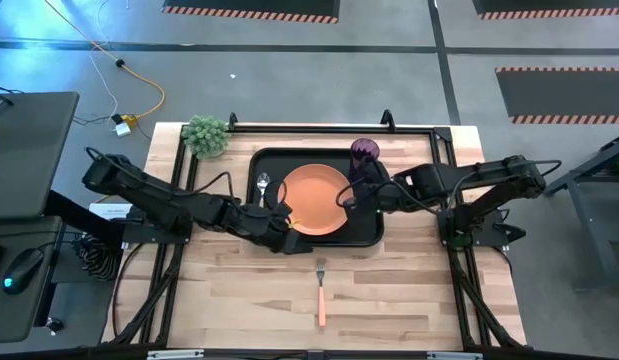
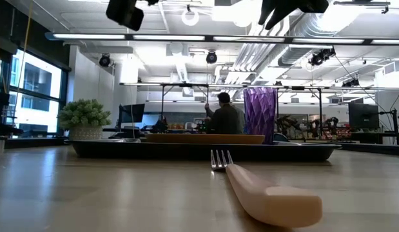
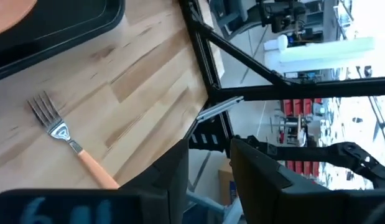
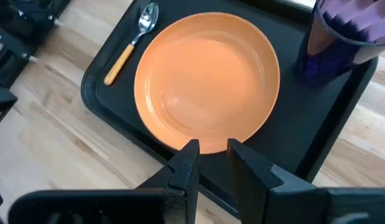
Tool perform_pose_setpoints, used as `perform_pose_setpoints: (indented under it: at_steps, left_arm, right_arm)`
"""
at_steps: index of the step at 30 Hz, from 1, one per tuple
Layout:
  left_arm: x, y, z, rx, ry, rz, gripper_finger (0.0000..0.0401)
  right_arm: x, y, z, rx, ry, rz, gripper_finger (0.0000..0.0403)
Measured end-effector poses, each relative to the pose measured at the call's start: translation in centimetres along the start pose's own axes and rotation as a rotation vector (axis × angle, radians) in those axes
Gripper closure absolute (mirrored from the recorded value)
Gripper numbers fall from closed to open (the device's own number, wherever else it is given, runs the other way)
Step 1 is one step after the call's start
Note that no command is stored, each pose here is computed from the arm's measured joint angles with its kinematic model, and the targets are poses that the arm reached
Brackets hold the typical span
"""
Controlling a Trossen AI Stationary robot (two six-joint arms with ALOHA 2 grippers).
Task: Pick and place plate/cup/fork/spoon on tray
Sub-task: Put the orange fork between the orange spoon and the orange plate on the black serving tray
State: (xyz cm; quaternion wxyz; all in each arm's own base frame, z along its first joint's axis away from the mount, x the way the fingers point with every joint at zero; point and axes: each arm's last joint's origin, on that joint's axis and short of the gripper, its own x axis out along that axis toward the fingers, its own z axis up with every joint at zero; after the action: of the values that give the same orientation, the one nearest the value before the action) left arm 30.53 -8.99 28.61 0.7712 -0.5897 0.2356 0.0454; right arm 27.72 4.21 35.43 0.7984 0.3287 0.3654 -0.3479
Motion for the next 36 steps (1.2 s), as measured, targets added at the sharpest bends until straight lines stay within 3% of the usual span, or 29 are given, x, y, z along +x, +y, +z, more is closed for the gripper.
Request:
perform_pose_setpoints:
  at_steps: [6, 17, 24, 36]
  left_arm:
    - [-0.5, -0.4, 0.1, 0.05, -0.005, 0.019, 0.0305]
    - [-5.1, 1.3, 0.4, 0.179, -0.035, 0.321, 0.0333]
    - [-7.8, 1.9, 0.6, 0.303, -0.038, 0.419, 0.0347]
    - [-11.6, 3.3, 0.7, 0.355, -0.013, 0.598, 0.035]
  right_arm:
    - [-0.3, 0.5, -0.8, 0.014, 0.086, 0.059, 0.0329]
    - [-0.5, 3.7, -4.6, 0.178, 0.138, 0.17, 0.0329]
    - [1.4, 6.0, -7.0, 0.269, 0.173, 0.174, 0.0329]
    - [5.6, 8.0, -10.6, 0.33, 0.267, 0.078, 0.0329]
